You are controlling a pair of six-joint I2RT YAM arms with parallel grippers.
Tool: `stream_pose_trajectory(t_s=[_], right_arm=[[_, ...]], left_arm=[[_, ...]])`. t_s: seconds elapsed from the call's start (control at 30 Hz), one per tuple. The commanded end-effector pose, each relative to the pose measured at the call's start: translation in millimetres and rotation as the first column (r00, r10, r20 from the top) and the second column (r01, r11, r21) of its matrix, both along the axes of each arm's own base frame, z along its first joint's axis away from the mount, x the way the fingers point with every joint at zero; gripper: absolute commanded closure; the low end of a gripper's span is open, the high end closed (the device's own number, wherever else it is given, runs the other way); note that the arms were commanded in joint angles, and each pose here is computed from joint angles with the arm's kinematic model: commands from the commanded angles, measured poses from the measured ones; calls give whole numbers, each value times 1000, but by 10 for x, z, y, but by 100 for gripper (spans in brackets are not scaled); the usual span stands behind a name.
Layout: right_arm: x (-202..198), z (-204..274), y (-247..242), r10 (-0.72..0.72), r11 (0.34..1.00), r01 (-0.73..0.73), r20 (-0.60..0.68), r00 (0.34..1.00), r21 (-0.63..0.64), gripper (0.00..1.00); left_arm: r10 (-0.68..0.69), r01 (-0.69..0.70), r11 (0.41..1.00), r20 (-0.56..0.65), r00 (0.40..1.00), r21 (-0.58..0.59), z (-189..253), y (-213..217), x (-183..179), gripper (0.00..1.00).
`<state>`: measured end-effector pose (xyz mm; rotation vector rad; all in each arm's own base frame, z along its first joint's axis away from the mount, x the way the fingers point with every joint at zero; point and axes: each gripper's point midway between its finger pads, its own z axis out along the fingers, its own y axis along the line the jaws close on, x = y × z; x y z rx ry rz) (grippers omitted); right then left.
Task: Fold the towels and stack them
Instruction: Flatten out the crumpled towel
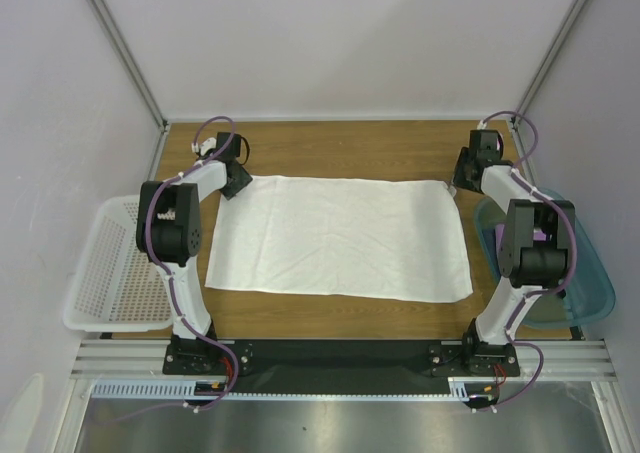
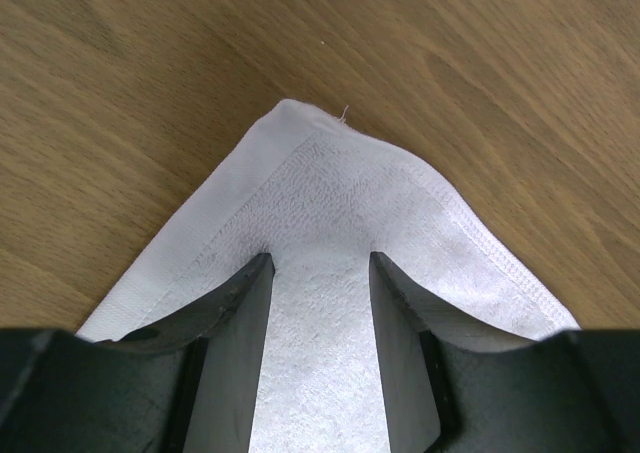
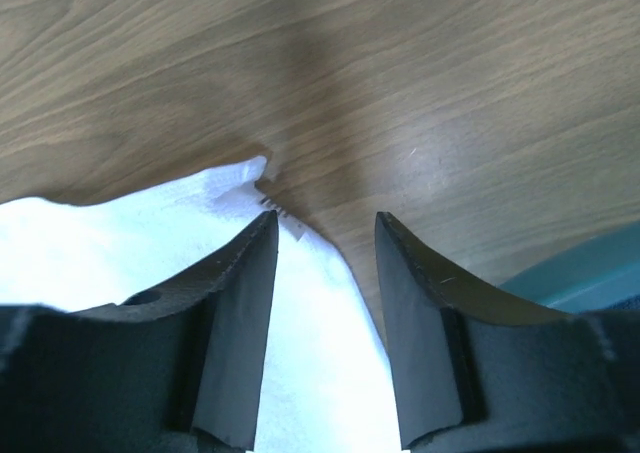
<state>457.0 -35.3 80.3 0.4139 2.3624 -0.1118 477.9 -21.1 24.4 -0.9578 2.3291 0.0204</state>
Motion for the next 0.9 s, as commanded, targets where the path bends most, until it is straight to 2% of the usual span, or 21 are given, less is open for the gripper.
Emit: stream_pose_trajectory(t_s=[0.0, 0.23, 0.5, 0.7, 0.87], right_arm=[[86, -76, 46, 62, 997, -63, 11, 998, 33, 53], [150, -175, 164, 108, 990, -108, 6, 994, 86, 57], [151, -185, 183, 122, 988, -122, 9, 992, 89, 58], [165, -19, 284, 161, 978, -168, 60, 985, 121, 50], [143, 41, 309, 187, 975, -196, 88, 978, 107, 50]], left_arm=[[26, -27, 999, 25, 999, 25, 124, 117, 76, 50], [26, -26, 999, 23, 999, 32, 125, 129, 76, 50], [30, -31, 999, 25, 999, 36, 132, 144, 89, 50], [29, -30, 999, 23, 999, 35, 130, 142, 86, 50], [32, -33, 999, 26, 999, 34, 126, 148, 99, 50]])
